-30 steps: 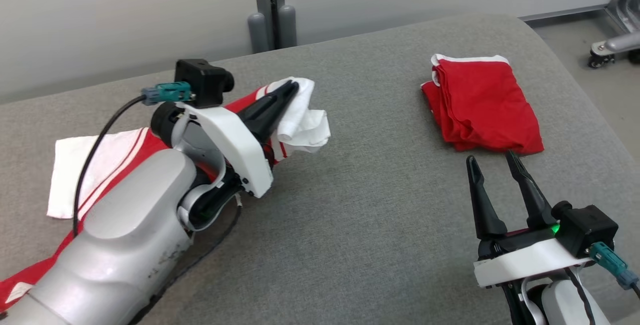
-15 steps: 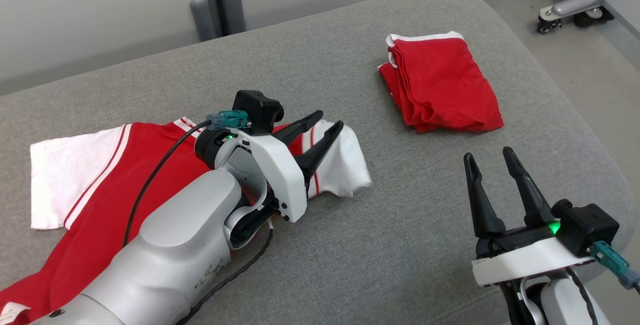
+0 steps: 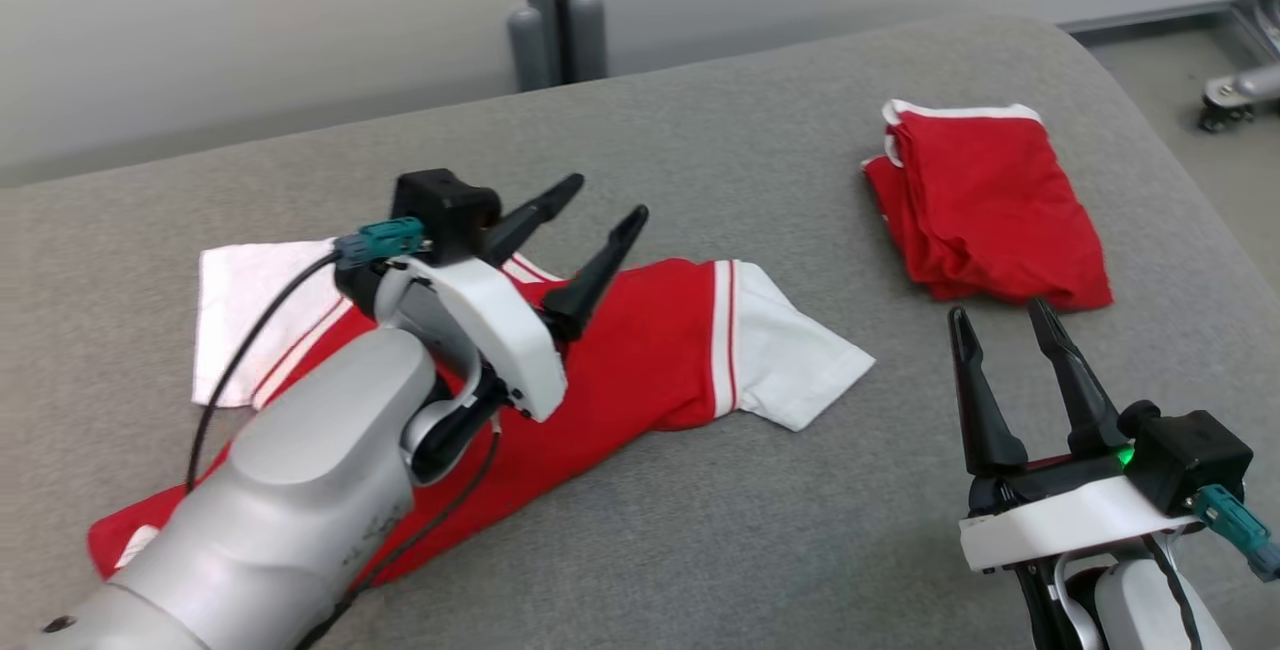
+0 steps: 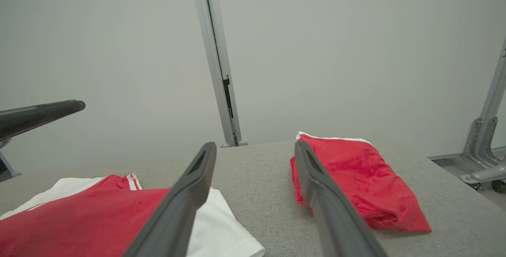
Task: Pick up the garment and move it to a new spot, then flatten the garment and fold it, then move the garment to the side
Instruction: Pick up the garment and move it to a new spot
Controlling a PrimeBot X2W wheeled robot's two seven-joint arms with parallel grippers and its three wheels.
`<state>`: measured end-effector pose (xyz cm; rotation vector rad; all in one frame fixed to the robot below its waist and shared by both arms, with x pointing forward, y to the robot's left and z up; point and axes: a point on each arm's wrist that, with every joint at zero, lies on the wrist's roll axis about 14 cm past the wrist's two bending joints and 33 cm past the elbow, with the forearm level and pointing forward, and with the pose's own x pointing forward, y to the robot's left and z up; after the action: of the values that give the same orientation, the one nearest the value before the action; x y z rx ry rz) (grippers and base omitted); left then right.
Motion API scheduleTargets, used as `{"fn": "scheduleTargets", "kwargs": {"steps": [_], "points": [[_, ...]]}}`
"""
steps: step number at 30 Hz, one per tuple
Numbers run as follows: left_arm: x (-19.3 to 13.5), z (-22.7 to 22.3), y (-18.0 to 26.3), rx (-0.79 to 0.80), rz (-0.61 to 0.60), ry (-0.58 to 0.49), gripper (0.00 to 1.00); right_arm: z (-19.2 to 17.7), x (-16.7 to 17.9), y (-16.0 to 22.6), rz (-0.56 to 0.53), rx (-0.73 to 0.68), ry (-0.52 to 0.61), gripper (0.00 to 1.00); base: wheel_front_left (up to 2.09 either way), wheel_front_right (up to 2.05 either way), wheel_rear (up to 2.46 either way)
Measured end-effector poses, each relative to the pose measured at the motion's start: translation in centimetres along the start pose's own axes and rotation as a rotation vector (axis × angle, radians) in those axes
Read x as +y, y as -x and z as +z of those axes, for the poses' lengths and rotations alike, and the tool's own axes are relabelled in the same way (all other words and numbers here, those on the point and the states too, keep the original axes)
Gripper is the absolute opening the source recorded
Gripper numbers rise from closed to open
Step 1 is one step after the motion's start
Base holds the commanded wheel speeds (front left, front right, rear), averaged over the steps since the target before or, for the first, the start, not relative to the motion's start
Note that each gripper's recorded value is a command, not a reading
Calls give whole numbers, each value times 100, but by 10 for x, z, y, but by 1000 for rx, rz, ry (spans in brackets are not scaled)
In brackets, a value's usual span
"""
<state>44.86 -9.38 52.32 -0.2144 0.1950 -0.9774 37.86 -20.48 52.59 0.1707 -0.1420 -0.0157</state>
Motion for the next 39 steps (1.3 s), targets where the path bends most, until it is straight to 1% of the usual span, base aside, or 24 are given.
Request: {"fn": "scheduleTargets", "kwargs": {"steps": [2,7,13,17,20,21,23,27,30,34,39], "points": [[13,11,12,-39,43,-18,100,0,8,-3,22,-1,-6,100,0,0,0],[53,33,55,-116,197,-69,100,1,27,-9,79,-11,-16,100,0,0,0],[100,51,124,-180,410,-134,100,3,44,-13,129,-21,-27,100,0,0,0],[119,66,169,-250,539,-145,100,2,49,-13,142,-18,-24,100,0,0,0],[123,69,197,-295,618,-141,100,2,50,-14,146,-20,-24,100,0,0,0],[122,62,214,-309,670,-125,100,0,51,-11,147,-14,-25,100,0,0,0],[119,54,229,-335,722,-84,100,1,51,-10,147,-16,-22,100,0,0,0],[117,39,260,-365,831,-63,100,0,51,-6,147,-12,-25,100,0,0,0],[112,18,275,-348,891,-50,100,-1,50,-4,143,-10,-28,100,0,0,0],[103,-3,283,-323,914,-37,100,0,48,-4,138,-13,-28,100,0,0,0],[97,0,284,-355,905,-53,100,-1,47,-1,137,-8,-24,100,0,0,0]]}}
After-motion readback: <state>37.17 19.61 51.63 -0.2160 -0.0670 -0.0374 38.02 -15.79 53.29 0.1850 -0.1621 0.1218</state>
